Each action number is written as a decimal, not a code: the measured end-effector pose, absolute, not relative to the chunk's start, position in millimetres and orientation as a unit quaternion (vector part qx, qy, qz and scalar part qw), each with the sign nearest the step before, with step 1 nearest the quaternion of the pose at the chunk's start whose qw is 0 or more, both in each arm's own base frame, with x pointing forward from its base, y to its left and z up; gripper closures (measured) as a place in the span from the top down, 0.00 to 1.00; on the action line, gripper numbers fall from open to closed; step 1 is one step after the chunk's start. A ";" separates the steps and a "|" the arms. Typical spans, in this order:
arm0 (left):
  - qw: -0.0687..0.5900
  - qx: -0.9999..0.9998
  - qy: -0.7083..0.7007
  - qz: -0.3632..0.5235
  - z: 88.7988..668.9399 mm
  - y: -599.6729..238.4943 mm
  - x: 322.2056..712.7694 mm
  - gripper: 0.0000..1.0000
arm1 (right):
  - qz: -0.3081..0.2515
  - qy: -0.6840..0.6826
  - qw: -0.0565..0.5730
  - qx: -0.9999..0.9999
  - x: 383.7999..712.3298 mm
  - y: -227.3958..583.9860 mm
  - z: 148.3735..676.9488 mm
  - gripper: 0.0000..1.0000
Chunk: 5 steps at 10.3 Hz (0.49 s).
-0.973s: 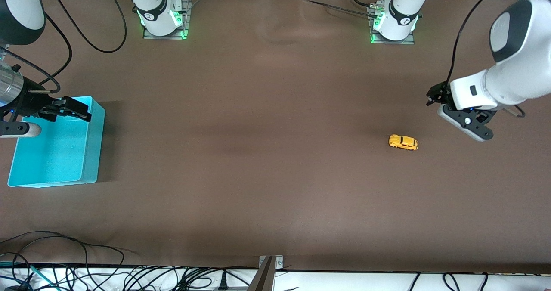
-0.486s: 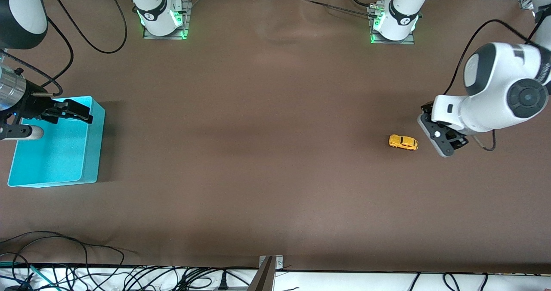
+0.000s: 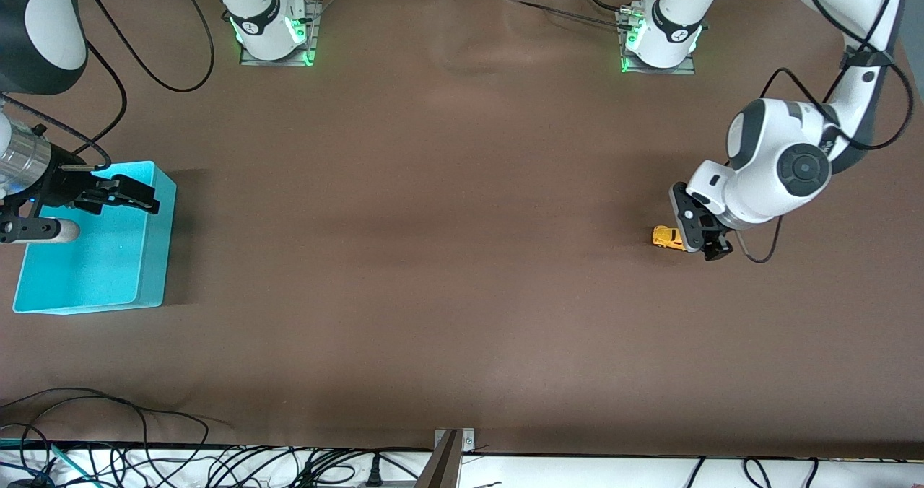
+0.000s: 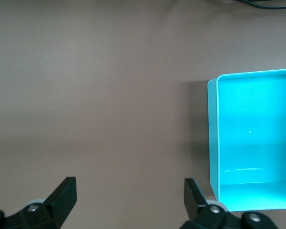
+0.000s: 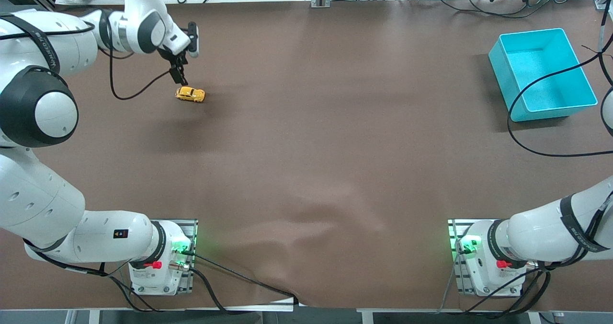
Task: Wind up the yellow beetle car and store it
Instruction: 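Close the left gripper on the yellow car's body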
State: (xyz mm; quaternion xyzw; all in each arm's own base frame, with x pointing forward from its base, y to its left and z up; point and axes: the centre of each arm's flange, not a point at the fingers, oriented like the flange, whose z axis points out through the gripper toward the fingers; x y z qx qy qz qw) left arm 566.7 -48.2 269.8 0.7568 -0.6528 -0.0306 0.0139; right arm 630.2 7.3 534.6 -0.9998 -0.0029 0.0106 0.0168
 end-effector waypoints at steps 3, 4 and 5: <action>0.012 0.723 -0.691 -0.014 221.5 -35.1 556.5 1.00 | 0.013 -0.003 0.017 -1.000 631.1 7.5 531.9 1.00; 0.014 0.716 -0.698 -0.012 208.8 -24.1 557.1 1.00 | 0.011 -0.003 0.017 -1.000 633.3 7.7 529.0 1.00; 0.016 0.712 -0.701 -0.011 199.4 -17.4 557.0 1.00 | 0.006 -0.004 0.017 -1.000 636.2 8.8 526.3 1.00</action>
